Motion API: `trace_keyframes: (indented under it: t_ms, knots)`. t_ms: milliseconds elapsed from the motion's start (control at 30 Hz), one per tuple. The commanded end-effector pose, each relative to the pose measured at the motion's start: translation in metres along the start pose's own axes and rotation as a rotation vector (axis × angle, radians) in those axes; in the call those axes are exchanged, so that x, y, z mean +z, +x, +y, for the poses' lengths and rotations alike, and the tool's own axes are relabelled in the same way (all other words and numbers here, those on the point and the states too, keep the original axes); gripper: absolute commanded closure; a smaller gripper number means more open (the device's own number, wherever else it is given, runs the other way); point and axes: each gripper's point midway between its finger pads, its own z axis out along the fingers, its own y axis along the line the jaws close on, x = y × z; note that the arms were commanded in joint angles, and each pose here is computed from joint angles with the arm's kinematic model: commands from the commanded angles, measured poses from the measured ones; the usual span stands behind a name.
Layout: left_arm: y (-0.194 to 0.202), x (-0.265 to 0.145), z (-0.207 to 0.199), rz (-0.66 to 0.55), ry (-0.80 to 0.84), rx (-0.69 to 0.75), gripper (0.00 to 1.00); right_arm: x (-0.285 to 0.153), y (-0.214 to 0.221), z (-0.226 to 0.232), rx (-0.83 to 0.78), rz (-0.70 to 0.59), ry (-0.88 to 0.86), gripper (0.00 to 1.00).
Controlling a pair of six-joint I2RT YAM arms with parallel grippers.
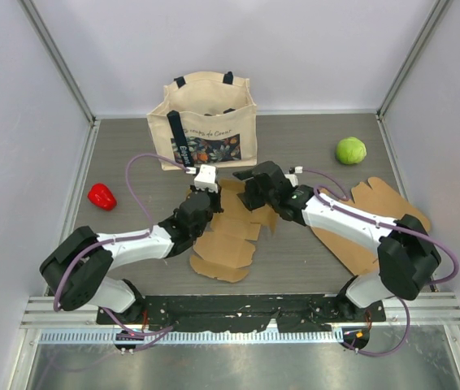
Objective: Fold the paper box
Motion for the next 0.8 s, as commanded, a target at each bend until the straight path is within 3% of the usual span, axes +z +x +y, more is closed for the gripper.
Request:
trace_keyframes:
  t_ms: [0,333,667,767]
  knots:
    - [-0.026,-0.005,-0.003,-0.102,-0.001,-0.041,1.0,0.007,-0.012,0.015,0.086,-0.067,-0.042,0.35]
    - [-0.024,-0.01,-0.01,-0.129,0.018,-0.014,1.0,0.018,-0.017,0.009,0.125,-0.083,-0.017,0.53]
    - [-0.024,-0.014,-0.012,-0.15,0.02,0.01,1.0,0.028,-0.014,0.0,0.136,-0.062,0.002,0.55]
    - [-0.023,-0.016,-0.011,-0.151,0.015,0.013,1.0,0.029,-0.015,-0.002,0.133,-0.065,-0.001,0.6]
